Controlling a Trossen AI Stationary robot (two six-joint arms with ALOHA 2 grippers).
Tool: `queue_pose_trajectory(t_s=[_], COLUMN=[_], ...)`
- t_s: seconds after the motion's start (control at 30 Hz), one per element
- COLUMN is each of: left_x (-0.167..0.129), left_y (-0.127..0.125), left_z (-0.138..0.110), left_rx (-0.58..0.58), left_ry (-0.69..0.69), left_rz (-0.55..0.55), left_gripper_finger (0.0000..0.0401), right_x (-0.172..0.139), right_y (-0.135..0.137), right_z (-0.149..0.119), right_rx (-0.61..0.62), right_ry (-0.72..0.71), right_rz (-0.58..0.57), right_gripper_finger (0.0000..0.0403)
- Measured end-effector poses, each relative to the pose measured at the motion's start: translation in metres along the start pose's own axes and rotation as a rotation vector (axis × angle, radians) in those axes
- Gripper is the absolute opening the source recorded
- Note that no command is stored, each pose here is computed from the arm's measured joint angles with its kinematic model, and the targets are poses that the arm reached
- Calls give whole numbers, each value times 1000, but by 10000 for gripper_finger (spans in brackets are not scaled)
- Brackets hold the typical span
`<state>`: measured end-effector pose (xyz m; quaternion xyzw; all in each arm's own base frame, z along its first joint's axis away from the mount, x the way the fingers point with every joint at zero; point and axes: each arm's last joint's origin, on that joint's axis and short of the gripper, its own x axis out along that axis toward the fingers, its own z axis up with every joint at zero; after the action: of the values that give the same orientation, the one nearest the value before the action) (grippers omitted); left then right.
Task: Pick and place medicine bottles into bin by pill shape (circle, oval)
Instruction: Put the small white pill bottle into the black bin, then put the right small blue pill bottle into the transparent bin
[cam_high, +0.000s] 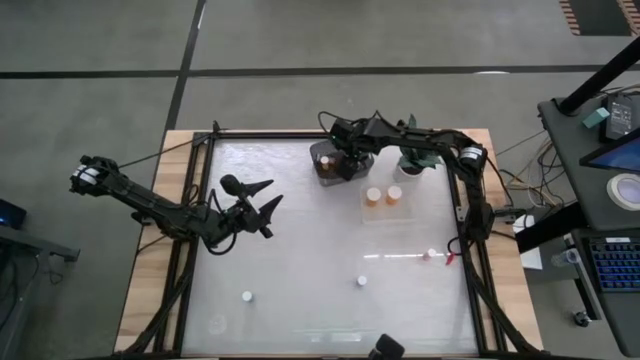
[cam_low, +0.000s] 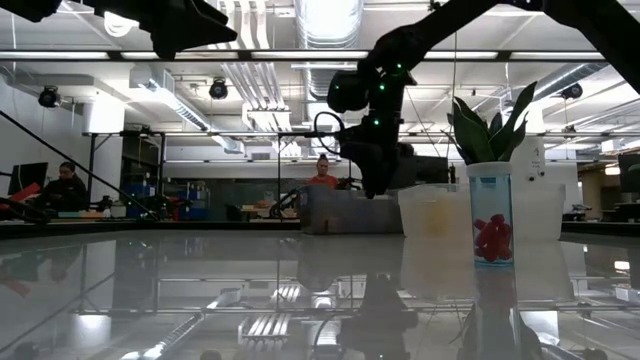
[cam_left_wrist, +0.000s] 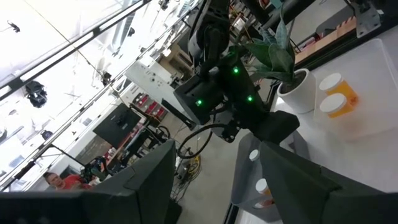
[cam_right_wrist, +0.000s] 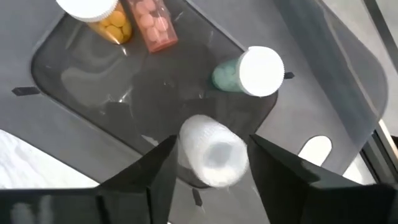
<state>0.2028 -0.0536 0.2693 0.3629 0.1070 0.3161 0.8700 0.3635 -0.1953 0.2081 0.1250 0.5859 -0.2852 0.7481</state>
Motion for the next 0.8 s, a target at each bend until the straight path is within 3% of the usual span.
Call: queue_pose_trajectory(t_s=[0.23, 0.43, 0.6, 0.8], left_x=[0, 0, -1, 2], left_y=[0, 2, -2, -11], left_z=[0, 2, -2, -3], left_rx=[-7, -120, -339, -499], left_ry=[-2, -9, -6, 5], left_rz=[3, 8, -3, -21], left_gripper_finger=[219, 219, 219, 219], right_x=[-21, -64, -101, -133], right_y=[-3, 14, 49, 95], right_z=[6, -3, -33, -97], right_rx=[-2, -50, -153, -290], right_ry=[-23, -89, -159, -287], right_rz=[-1, 24, 75, 185], right_gripper_finger=[223, 226, 219, 219])
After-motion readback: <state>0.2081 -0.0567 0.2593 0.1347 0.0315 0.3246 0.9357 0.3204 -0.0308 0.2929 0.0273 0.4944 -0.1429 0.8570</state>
